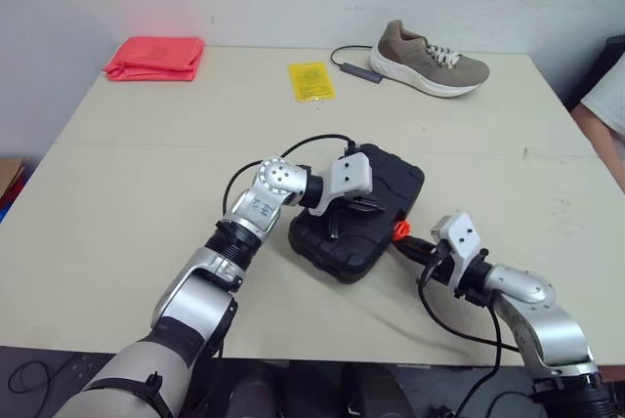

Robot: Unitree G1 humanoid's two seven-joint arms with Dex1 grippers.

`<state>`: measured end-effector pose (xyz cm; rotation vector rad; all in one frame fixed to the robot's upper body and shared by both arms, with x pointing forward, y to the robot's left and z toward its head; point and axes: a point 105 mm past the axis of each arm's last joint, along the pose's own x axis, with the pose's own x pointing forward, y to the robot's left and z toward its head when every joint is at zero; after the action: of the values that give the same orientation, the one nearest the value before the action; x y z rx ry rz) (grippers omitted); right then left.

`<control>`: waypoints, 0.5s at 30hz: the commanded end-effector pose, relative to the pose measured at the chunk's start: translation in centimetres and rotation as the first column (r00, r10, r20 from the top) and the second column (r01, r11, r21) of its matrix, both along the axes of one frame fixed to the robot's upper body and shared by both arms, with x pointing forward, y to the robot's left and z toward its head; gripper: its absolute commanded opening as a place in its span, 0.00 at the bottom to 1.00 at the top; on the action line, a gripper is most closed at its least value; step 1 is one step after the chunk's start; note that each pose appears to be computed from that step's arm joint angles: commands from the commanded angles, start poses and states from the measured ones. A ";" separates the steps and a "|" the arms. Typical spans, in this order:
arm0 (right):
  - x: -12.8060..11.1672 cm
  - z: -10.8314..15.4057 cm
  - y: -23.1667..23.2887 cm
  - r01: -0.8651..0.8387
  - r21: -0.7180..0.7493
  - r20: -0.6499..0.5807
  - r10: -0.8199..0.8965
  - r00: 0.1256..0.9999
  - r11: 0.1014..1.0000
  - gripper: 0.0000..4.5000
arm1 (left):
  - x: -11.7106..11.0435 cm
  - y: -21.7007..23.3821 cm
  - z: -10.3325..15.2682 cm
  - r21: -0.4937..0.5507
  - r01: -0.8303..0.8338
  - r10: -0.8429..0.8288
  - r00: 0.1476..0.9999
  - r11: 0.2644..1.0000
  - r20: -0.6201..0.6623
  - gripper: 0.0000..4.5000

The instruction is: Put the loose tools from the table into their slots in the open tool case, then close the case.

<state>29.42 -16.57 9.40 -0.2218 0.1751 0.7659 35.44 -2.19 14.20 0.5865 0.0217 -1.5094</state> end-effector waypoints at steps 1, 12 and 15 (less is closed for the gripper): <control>-0.3 6.0 2.3 -0.127 0.022 0.211 0.119 0.970 0.992 0.00 | -0.9 2.0 -7.4 0.206 -0.024 0.059 0.984 0.978 -0.166 0.01; 0.0 7.1 1.5 -0.150 -0.001 0.171 0.148 0.974 0.989 0.00 | -0.3 2.7 -7.7 0.184 -0.077 0.107 0.981 0.980 -0.163 0.01; -0.3 7.5 0.4 -0.134 -0.035 0.179 0.138 0.974 0.990 0.00 | 0.1 1.9 -3.9 -0.051 -0.064 0.060 0.994 0.997 -0.089 0.01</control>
<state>29.41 -15.54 15.66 -0.3035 0.0305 0.8869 35.59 -2.10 13.85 0.5428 -0.0426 -1.4926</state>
